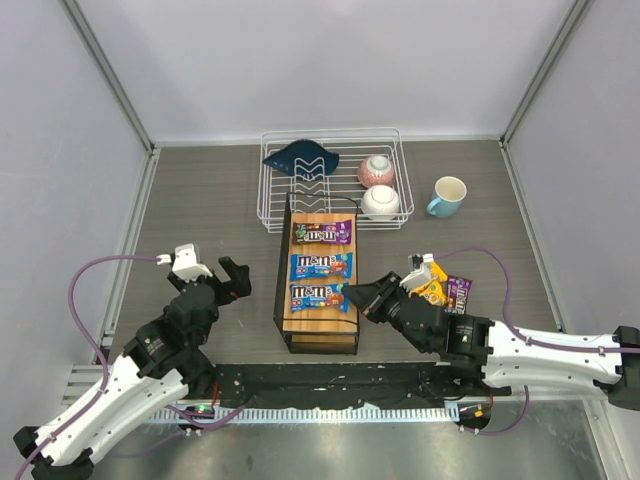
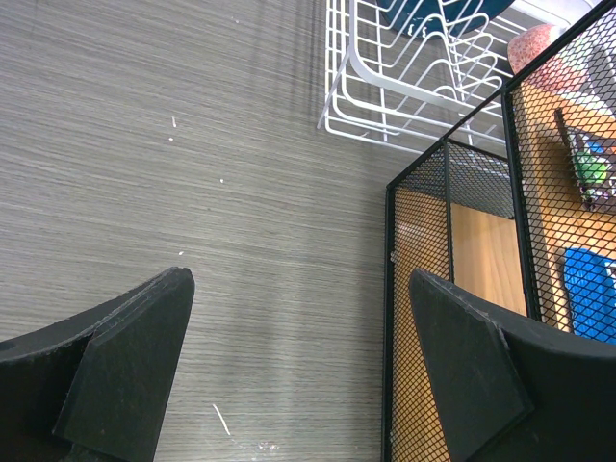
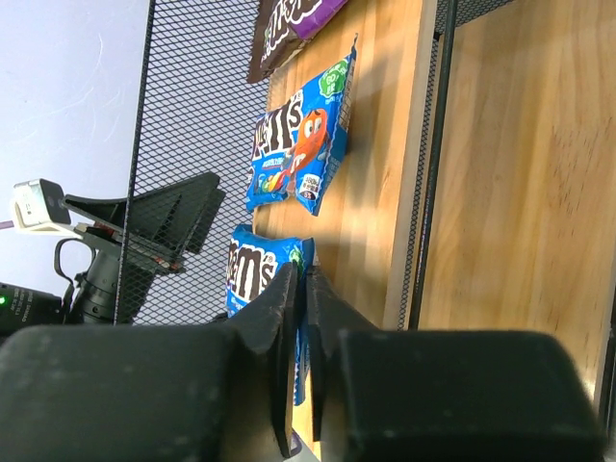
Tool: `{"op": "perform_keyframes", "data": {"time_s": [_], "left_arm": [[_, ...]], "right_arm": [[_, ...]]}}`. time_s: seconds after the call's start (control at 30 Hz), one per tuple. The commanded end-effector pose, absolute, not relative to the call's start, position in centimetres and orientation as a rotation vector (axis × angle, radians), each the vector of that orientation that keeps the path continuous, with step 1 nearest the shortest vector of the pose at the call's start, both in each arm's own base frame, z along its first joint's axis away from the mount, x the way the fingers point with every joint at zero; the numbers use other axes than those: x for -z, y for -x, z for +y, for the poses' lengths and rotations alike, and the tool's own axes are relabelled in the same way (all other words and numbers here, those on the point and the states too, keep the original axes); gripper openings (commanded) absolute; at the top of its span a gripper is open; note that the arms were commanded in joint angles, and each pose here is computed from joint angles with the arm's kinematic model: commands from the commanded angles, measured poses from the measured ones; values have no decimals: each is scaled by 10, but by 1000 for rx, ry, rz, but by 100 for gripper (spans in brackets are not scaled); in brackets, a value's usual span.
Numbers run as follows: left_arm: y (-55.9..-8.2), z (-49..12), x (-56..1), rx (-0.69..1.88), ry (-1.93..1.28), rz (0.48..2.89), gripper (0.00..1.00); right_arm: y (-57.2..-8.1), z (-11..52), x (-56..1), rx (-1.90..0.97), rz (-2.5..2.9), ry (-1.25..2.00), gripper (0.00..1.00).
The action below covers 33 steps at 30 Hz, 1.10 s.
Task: Place and organize the candy bags onto the shelf
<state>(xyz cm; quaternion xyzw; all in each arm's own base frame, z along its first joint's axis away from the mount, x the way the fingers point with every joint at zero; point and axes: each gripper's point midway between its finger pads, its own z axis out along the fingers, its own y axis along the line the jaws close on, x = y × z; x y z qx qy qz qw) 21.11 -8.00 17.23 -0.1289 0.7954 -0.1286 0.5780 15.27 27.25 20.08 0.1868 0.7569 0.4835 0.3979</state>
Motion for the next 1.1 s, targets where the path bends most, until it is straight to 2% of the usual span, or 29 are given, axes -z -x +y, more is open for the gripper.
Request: {"op": "perform_keyframes", "data": {"time_s": [0.0, 0.03, 0.13, 0.27, 0.77, 0.87, 1.07], "left_arm": [[-212, -78, -177, 296, 324, 1842, 100], [-212, -78, -178, 300, 324, 1839, 100], [-212, -78, -177, 299, 324, 1840, 100], [-212, -78, -177, 299, 324, 1840, 100], [-213, -78, -178, 291, 325, 1842, 100], [-213, -77, -177, 288, 325, 1843, 100], [-213, -77, -176, 286, 328, 1843, 100]], "right_arm": [[-157, 273, -222, -1271, 1853, -503, 18], [-157, 273, -222, -1271, 1854, -504, 26], [-156, 271, -225, -1282, 1845, -502, 39], [-156, 266, -227, -1280, 1835, -501, 46], [-156, 211, -208, -1094, 1881, -565, 47], [-159, 183, -201, -998, 1884, -635, 48], [-162, 113, -179, -611, 1923, -763, 49]]}}
